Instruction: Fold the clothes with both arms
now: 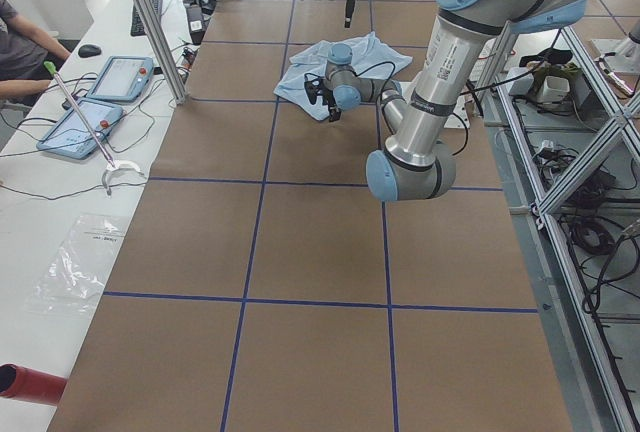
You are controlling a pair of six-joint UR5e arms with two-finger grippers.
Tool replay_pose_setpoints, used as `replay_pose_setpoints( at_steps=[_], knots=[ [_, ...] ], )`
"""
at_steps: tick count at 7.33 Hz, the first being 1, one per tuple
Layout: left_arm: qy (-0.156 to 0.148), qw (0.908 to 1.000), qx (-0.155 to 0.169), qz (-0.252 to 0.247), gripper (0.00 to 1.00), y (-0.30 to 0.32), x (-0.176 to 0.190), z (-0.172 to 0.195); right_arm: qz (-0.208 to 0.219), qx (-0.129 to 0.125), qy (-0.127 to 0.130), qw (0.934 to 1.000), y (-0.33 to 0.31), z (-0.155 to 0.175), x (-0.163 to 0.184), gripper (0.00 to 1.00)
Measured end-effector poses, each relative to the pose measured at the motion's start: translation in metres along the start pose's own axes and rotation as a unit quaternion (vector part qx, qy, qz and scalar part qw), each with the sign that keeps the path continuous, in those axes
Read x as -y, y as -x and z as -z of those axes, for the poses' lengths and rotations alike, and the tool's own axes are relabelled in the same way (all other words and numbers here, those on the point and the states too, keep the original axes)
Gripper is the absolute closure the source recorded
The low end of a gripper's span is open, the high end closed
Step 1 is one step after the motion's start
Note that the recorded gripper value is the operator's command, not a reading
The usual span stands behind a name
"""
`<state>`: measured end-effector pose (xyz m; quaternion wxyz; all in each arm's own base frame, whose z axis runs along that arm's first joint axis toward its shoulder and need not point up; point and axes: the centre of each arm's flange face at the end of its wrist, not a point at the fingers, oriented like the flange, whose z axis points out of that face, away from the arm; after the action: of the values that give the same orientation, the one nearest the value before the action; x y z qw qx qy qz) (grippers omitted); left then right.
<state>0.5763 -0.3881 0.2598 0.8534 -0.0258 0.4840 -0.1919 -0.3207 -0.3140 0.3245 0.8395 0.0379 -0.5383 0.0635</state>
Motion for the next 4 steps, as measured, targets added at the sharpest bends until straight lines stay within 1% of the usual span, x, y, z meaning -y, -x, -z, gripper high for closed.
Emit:
replay_pose_setpoints(
  at_steps=[2, 4],
  knots=[
    [0.000, 1.0000, 0.000, 0.000, 0.53, -0.0007, -0.0003, -0.0005, 0.000, -0.001, 0.000, 1.0000, 0.0003, -0.0028, 0.0016, 0.00],
    [-0.001, 1.0000, 0.000, 0.000, 0.53, -0.0017, -0.0005, -0.0013, -0.002, -0.003, -0.001, 1.0000, -0.0011, -0.0046, 0.0026, 0.00]
  ],
)
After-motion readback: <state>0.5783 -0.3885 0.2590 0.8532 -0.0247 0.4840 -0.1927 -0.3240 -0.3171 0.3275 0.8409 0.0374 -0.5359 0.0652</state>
